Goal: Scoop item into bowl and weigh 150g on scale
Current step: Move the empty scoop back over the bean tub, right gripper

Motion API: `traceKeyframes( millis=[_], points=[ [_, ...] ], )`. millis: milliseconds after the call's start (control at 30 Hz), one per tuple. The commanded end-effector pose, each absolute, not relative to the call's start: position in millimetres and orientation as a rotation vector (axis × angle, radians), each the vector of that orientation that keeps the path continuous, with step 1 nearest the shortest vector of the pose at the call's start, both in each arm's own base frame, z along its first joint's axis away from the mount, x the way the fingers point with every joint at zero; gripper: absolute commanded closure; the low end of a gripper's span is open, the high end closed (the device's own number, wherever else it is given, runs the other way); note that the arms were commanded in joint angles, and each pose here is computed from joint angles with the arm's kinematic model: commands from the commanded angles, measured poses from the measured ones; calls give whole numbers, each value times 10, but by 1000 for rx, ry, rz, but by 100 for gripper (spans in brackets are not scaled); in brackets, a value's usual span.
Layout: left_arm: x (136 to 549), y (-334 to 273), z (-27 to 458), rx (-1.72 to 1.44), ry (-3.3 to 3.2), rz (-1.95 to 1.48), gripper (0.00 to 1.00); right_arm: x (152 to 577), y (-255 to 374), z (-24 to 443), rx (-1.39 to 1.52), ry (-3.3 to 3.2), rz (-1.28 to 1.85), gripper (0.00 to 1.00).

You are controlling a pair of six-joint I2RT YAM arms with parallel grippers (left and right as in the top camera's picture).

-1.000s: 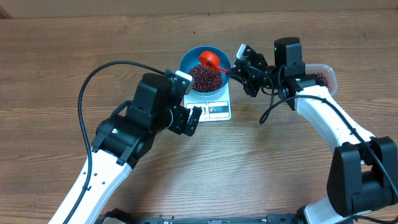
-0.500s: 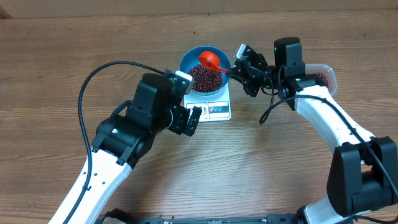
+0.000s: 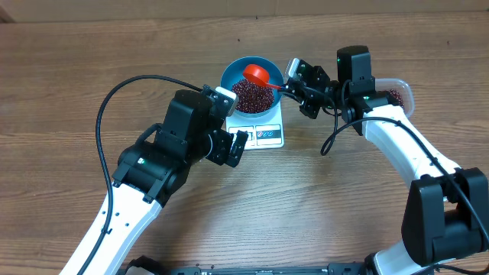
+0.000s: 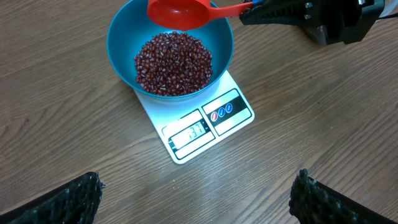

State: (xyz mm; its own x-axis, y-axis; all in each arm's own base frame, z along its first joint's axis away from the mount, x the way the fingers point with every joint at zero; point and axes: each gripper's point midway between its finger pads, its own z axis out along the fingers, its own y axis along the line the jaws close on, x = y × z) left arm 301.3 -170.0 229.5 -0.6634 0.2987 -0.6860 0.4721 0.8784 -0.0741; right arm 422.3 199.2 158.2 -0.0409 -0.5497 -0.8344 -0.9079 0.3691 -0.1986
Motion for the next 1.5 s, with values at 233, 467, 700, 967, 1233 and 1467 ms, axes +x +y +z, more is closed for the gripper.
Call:
traceKeyframes(
  millis=[233, 467, 700, 967, 1233, 1467],
  points=[
    [3008, -1692, 2242, 578, 2347, -314, 0, 4315, 1947, 1545, -1289, 1733, 426, 96],
    [3008, -1692, 2242, 578, 2347, -314, 0, 4510, 1812, 1901, -965, 1889, 526, 96],
    [3009, -1692, 2242, 578, 2346, -314, 0, 4565, 1501, 2442, -698, 1912, 574, 96],
    [3008, -1692, 2242, 578, 2347, -314, 0, 4625, 629, 2432, -312, 2095, 370, 96],
    [3008, -1692, 2242, 578, 2347, -314, 0, 4341, -304, 1913, -20, 2384, -26, 96],
    [3008, -1692, 2242, 578, 2347, -314, 0, 4150, -506, 1763, 38, 2481, -143, 96]
  ],
)
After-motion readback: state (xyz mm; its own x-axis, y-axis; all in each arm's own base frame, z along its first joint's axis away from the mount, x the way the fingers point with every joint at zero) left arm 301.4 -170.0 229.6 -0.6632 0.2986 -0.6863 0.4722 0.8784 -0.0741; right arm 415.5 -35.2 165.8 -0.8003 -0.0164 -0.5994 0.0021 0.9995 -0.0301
